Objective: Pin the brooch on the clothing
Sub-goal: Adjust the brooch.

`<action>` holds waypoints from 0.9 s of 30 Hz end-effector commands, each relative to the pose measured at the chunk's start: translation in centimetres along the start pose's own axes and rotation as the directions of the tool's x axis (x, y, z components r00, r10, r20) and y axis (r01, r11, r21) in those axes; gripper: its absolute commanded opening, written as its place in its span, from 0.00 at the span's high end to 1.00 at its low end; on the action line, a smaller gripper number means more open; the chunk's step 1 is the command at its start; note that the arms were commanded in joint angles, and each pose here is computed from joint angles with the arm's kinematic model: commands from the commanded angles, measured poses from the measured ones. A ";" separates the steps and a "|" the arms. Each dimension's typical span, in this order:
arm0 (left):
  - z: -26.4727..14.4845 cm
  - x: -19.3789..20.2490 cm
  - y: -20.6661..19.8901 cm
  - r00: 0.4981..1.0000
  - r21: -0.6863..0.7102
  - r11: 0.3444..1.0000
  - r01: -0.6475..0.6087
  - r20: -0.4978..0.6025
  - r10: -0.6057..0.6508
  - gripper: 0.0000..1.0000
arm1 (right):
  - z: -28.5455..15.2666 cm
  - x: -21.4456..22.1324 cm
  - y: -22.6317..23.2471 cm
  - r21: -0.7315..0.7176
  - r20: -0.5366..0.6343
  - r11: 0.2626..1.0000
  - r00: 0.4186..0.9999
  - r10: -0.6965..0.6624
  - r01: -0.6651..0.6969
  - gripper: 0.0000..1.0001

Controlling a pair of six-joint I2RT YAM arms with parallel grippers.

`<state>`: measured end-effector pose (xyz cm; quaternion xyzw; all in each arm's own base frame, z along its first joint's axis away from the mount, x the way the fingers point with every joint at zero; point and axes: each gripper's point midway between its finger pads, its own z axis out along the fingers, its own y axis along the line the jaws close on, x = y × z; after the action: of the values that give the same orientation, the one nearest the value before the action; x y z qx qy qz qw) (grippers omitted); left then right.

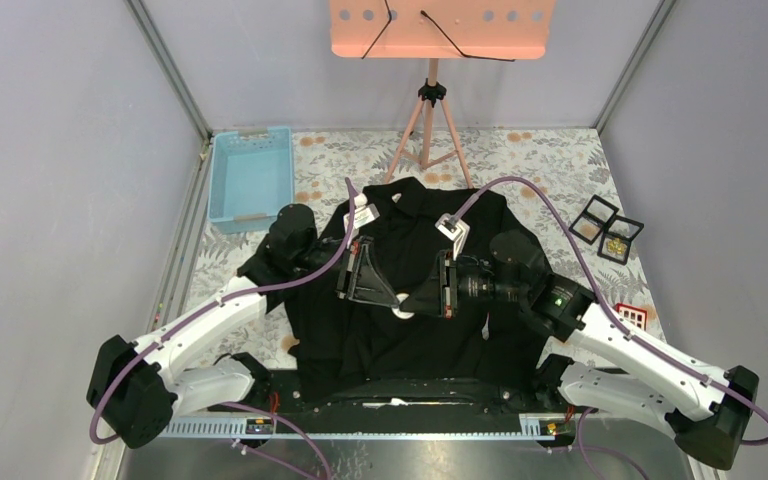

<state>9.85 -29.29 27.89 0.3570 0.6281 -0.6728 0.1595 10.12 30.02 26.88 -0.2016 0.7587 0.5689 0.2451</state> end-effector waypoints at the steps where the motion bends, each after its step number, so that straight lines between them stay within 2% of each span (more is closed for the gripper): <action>1: -0.4 -0.4 -2.4 0.994 0.063 0.992 -0.112 0.006 0.112 1.00 | -0.6 0.7 -3.6 0.200 -0.019 0.980 1.000 0.012 -0.008 0.99; 13: -0.3 -0.5 -2.4 0.994 0.075 0.992 -0.105 0.015 0.104 1.00 | -0.3 1.4 -5.5 0.314 -0.064 0.948 0.997 -0.037 0.055 1.00; 18: -0.3 -0.4 -2.4 0.995 0.078 0.992 -0.102 0.011 0.102 1.00 | -0.6 2.1 -5.8 0.307 -0.082 0.947 0.994 -0.071 0.093 0.94; 21: -0.3 -0.4 -2.1 0.995 0.068 0.993 -0.099 0.009 0.099 1.00 | -1.5 1.7 -4.9 0.292 -0.061 0.951 0.994 -0.087 0.101 0.82; 27: -0.2 -0.2 -0.5 0.997 -0.001 0.997 -0.082 -0.006 0.082 1.00 | -2.5 -0.1 -1.0 0.159 0.054 0.983 0.993 -0.107 0.097 0.34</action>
<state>10.05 -29.33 26.73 0.3476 0.6375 -0.6685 0.1608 10.41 28.17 25.60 -0.2119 0.7947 0.4914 0.2866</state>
